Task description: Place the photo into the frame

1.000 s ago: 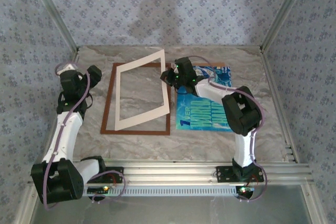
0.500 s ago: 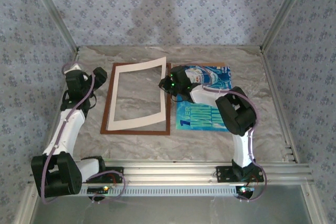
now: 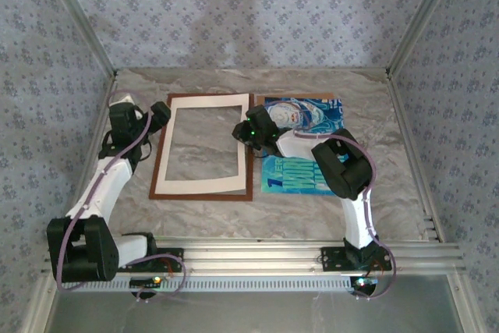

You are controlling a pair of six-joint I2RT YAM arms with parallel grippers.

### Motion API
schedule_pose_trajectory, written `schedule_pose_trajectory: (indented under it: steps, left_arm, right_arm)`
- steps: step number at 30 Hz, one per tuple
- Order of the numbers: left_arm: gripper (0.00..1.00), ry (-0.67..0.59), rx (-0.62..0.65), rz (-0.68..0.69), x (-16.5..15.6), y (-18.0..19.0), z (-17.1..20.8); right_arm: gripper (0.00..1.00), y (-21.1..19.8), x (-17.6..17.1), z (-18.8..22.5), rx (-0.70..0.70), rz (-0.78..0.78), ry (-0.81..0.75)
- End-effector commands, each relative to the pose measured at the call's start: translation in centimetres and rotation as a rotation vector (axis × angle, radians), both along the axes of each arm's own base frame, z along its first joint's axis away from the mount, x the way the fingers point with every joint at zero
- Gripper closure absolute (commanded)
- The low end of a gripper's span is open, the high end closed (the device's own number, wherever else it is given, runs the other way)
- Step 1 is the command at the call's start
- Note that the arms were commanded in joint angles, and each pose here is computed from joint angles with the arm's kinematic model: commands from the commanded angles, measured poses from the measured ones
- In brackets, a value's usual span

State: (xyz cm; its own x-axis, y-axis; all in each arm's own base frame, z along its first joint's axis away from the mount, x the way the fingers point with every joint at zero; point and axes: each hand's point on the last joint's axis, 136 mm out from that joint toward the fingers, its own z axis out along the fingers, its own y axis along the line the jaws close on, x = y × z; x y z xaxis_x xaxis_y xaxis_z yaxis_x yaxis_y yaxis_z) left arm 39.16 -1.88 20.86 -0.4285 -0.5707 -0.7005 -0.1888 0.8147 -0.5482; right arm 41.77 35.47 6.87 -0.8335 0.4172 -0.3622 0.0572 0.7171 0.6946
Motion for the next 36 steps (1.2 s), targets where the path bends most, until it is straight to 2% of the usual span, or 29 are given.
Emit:
schedule_pose_trajectory:
  steps: [1,3,9,19,25,28,32,36]
  left_arm:
    - [0.12,-0.060,0.013,-0.055,0.8,-1.1,1.8]
    - [0.10,-0.063,0.014,-0.073,0.8,-1.5,1.8]
    - [0.08,-0.061,0.025,-0.130,1.1,-3.1,1.4]
    - [0.06,-0.039,0.046,-0.204,1.4,-5.5,0.4]
    - [0.06,-0.001,0.054,-0.287,1.4,-9.0,-1.2]
    - [0.07,0.027,0.059,-0.354,1.2,-12.3,-2.2]
    - [0.07,0.111,0.091,-0.502,0.7,-18.9,-4.6]
    - [0.09,0.184,0.133,-0.628,0.2,-24.8,-7.1]
  right_arm:
    - [0.65,-0.1,-0.1,-0.3,-0.088,0.040,-0.015]
    - [0.56,-0.4,-0.3,-0.4,-0.132,0.064,-0.019]
    - [0.39,-0.9,-0.8,-0.3,-0.208,0.125,-0.029]
    - [0.34,-2.4,-1.5,1.4,-0.277,0.218,-0.063]
    - [0.30,-5.9,-2.2,3.2,-0.317,0.242,-0.091]
    - [0.24,-10.6,-1.8,3.5,-0.380,0.186,-0.086]
    - [0.13,-20.7,-1.6,1.9,-0.499,0.072,0.011]
    - [0.07,-29.7,-1.9,0.8,-0.578,-0.062,0.100]
